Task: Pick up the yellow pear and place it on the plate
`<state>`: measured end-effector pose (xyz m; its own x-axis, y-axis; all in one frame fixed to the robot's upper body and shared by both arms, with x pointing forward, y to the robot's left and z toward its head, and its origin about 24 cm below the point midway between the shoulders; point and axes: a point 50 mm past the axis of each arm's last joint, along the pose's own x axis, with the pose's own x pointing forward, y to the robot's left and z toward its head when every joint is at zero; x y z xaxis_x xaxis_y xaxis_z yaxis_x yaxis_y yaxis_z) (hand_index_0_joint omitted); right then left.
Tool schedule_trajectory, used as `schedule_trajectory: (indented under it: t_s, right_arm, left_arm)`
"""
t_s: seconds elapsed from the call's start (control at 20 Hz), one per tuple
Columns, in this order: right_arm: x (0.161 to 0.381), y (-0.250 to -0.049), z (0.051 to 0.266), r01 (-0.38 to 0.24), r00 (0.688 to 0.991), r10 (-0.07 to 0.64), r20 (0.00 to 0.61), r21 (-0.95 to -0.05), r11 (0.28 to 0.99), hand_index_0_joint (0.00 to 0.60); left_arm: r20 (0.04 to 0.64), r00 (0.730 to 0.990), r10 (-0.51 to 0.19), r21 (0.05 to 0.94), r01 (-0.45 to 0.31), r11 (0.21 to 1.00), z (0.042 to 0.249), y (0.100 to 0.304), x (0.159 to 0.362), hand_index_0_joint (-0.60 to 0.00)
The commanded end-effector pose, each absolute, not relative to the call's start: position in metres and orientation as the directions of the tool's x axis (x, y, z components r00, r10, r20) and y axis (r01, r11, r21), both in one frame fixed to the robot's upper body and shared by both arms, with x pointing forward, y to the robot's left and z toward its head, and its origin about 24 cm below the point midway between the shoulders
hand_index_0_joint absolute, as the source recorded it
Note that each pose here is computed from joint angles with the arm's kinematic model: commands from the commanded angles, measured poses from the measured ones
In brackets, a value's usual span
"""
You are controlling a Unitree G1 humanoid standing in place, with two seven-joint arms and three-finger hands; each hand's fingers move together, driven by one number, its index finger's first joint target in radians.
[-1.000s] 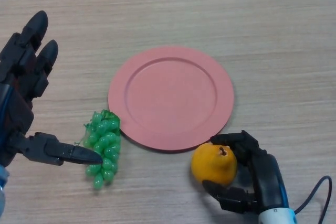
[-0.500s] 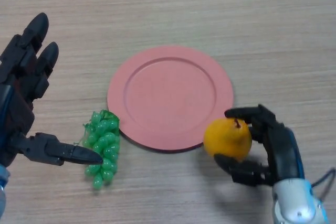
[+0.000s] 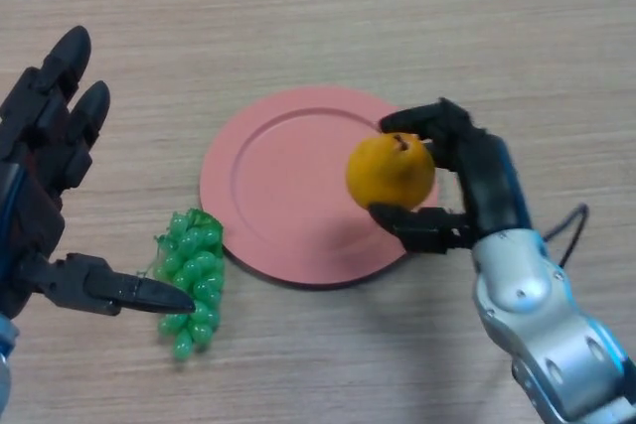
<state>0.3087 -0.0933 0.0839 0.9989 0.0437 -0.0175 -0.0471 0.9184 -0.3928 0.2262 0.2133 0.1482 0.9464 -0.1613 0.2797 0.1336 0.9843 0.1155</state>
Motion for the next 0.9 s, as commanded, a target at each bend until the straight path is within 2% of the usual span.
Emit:
schedule_trajectory:
  t_s: [0.05, 0.3, 0.4, 0.5, 0.55, 0.6, 0.7, 0.8, 0.85, 0.9]
  right_arm:
    - [0.327, -0.079, 0.129, 0.02, 0.961, 0.086, 0.262, -0.377, 0.926, 0.6]
    - [0.352, -0.061, 0.118, -0.006, 0.965, 0.102, 0.241, -0.37, 0.929, 0.6]
    - [0.358, -0.058, 0.111, -0.014, 0.974, 0.097, 0.206, -0.369, 0.929, 0.6]
    - [0.361, -0.055, 0.103, -0.047, 0.984, 0.103, 0.148, -0.343, 0.938, 0.6]
    - [0.362, -0.053, 0.098, -0.082, 0.99, 0.115, 0.081, -0.33, 0.94, 0.6]
    - [0.362, -0.052, 0.096, -0.09, 0.992, 0.116, 0.06, -0.327, 0.941, 0.6]
    - [0.364, -0.05, 0.093, -0.111, 0.99, 0.135, 0.033, -0.394, 0.912, 0.6]
    - [0.364, -0.049, 0.093, -0.125, 0.988, 0.15, 0.026, -0.419, 0.9, 0.399]
    - [0.364, -0.048, 0.094, -0.137, 0.986, 0.163, 0.025, -0.425, 0.895, 0.248]
    - [0.364, -0.048, 0.096, -0.145, 0.984, 0.173, 0.029, -0.421, 0.895, 0.15]
  left_arm:
    - [0.502, 0.852, -0.149, 0.175, 0.069, 0.982, 0.185, 0.221, 0.212, 0.0]
    - [0.48, 0.863, -0.16, 0.184, 0.08, 0.98, 0.186, 0.22, 0.211, 0.0]
    - [0.48, 0.863, -0.161, 0.182, 0.082, 0.98, 0.185, 0.219, 0.21, 0.0]
    - [0.472, 0.867, -0.16, 0.18, 0.083, 0.98, 0.185, 0.218, 0.209, 0.0]
    - [0.468, 0.869, -0.158, 0.175, 0.084, 0.981, 0.184, 0.219, 0.209, 0.0]
    - [0.469, 0.87, -0.154, 0.167, 0.084, 0.982, 0.184, 0.219, 0.208, 0.0]
    - [0.472, 0.869, -0.15, 0.174, 0.075, 0.982, 0.185, 0.221, 0.208, 0.0]
    - [0.472, 0.869, -0.149, 0.175, 0.073, 0.982, 0.185, 0.222, 0.207, 0.0]
    - [0.471, 0.87, -0.148, 0.174, 0.073, 0.982, 0.185, 0.222, 0.207, 0.0]
    - [0.469, 0.871, -0.147, 0.171, 0.074, 0.983, 0.185, 0.222, 0.207, 0.0]
